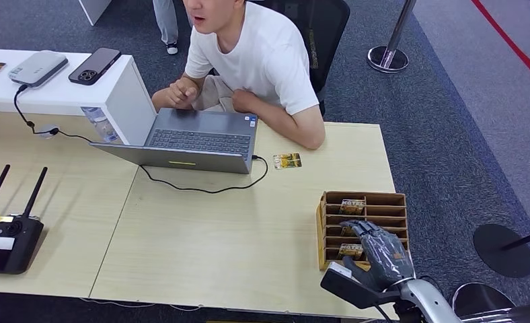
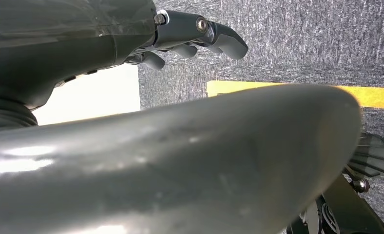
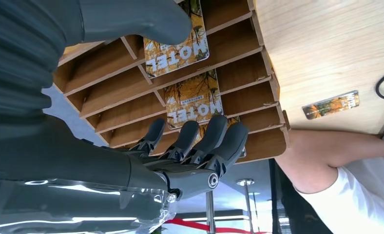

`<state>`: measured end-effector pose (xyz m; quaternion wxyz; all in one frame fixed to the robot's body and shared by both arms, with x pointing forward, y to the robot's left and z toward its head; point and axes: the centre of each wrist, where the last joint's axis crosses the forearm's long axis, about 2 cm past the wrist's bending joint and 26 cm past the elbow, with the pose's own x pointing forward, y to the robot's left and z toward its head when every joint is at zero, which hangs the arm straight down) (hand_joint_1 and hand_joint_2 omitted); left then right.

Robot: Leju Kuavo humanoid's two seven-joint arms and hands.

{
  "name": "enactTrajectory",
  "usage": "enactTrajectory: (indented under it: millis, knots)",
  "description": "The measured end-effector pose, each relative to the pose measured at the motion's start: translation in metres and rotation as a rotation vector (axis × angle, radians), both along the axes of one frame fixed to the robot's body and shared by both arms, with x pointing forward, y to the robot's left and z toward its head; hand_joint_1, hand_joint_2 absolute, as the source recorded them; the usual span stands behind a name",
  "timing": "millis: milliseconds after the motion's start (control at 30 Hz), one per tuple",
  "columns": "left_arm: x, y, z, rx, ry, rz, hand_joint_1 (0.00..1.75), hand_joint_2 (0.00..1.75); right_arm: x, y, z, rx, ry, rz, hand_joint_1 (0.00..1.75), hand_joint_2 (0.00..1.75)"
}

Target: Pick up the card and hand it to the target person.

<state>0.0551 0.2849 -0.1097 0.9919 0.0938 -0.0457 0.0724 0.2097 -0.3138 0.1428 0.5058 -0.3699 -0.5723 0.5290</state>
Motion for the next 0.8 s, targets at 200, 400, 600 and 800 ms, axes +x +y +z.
enactTrajectory:
  millis: [200, 400, 600, 800]
  knots:
    - [-0.0002, -0.0002, 0.0, 0.0, 0.0, -0.007, 0.0, 0.0, -0.0005, 0.0, -0.0027, -0.004, 0.014, -0.01, 0.65, 1.75]
    - [-0.0003, 0.0, 0.0, 0.001, 0.001, -0.012, 0.0, 0.0, -0.0012, 0.0, -0.0035, -0.004, 0.021, -0.018, 0.66, 1.75]
    - [-0.0003, 0.0005, 0.0, 0.002, 0.004, -0.012, 0.0, 0.0, -0.0012, -0.0002, -0.005, -0.006, 0.029, -0.024, 0.75, 1.75]
    - [-0.0003, 0.0008, -0.0001, 0.002, 0.007, -0.012, 0.0, 0.0, -0.0012, -0.0008, -0.0071, -0.009, 0.039, -0.03, 0.69, 1.75]
